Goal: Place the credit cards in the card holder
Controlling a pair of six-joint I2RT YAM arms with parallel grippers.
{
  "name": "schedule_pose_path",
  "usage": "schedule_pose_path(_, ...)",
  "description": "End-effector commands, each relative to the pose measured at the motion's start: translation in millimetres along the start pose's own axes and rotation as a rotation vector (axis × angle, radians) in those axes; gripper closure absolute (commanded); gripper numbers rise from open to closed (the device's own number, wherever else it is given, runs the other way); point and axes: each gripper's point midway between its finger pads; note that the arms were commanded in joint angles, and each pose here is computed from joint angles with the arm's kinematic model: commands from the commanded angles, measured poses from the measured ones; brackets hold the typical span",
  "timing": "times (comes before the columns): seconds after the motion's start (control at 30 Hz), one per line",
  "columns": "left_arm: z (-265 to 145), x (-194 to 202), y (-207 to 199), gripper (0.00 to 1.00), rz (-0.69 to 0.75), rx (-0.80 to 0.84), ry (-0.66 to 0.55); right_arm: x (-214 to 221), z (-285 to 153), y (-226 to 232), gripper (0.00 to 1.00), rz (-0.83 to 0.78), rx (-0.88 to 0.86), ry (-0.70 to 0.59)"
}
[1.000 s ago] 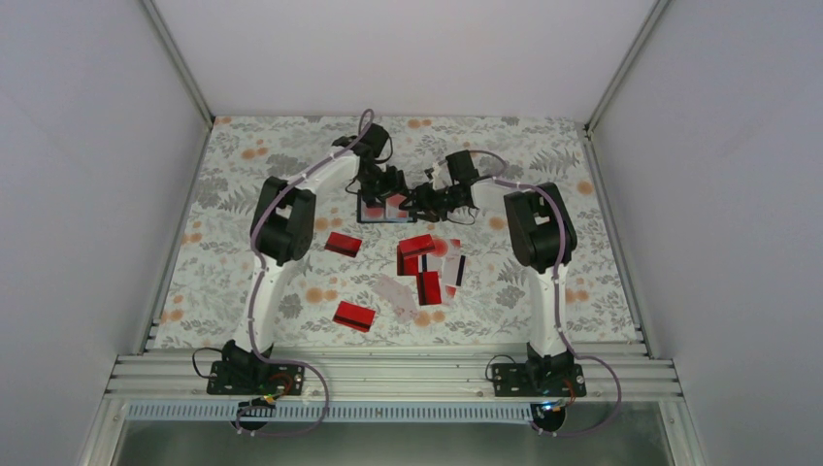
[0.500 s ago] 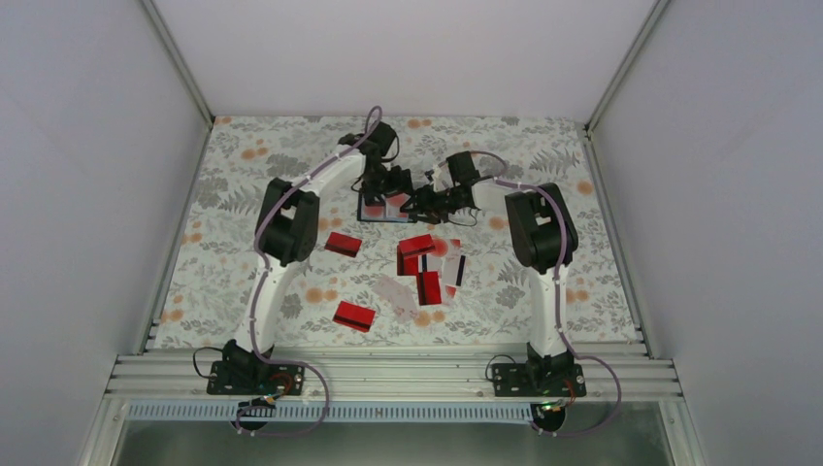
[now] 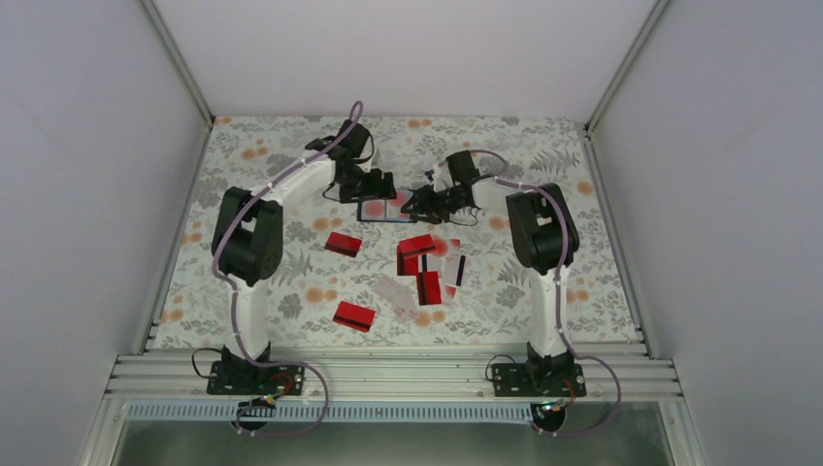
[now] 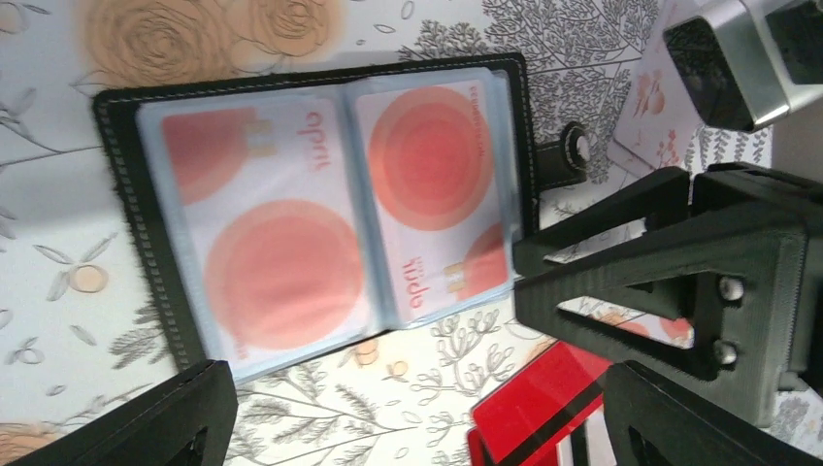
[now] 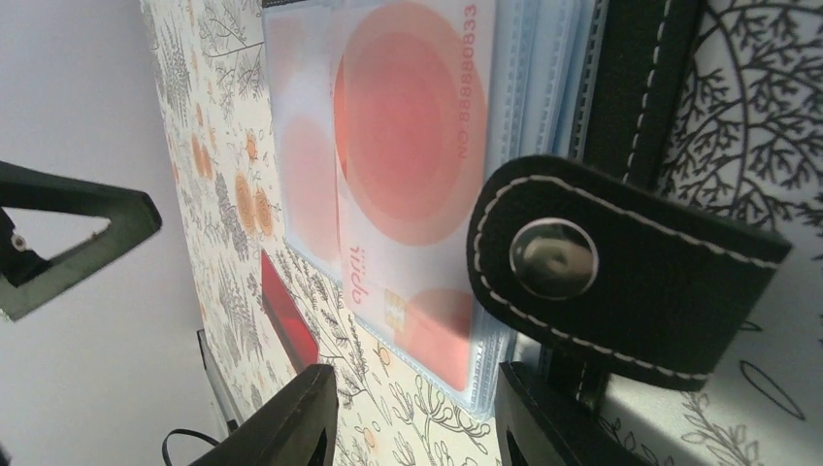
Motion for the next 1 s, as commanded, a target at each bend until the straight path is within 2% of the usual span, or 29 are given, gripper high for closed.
schedule_pose_path(0.0, -14, -9, -4, 0.09, 0.153, 0.071, -0.059, -8, -15, 10, 0.58, -0.036, 0.037, -0.024)
schedule_pose_path(0.27, -17, -9, 25, 0.32, 0.159, 0.08, -0.058, -20, -36, 29, 0.57, -0.087, 0.081, -0.054)
schedule_pose_path(0.37, -13, -9, 33, 0.35, 0.164, 0.073, -0.047, -27, -40, 34, 0.57, -0.098, 0.082, -0.066)
schedule_pose_path(0.47, -11, -7, 27, 0.41, 0.2, 0.112, -0.031, -31, -39, 36, 0.57, -0.105, 0.069, -0.068)
schedule_pose_path(0.7, 5, -9, 16, 0.65, 0.234, 0.182, 0.033, -36, -24, 31, 0.57, -0.084, 0.022, -0.043)
schedule_pose_path(0.97, 27, -9, 14, 0.72, 0.209, 0.227, 0.099, -35, -9, 15, 0.56, -0.044, 0.023, -0.014)
Point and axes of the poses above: each gripper's point midway between its finger pads, its own z axis out along the fingers, its own y axis along the line the jaws close on, x = y × z, and after that the axes turned 11 degrees about -z, right-handed
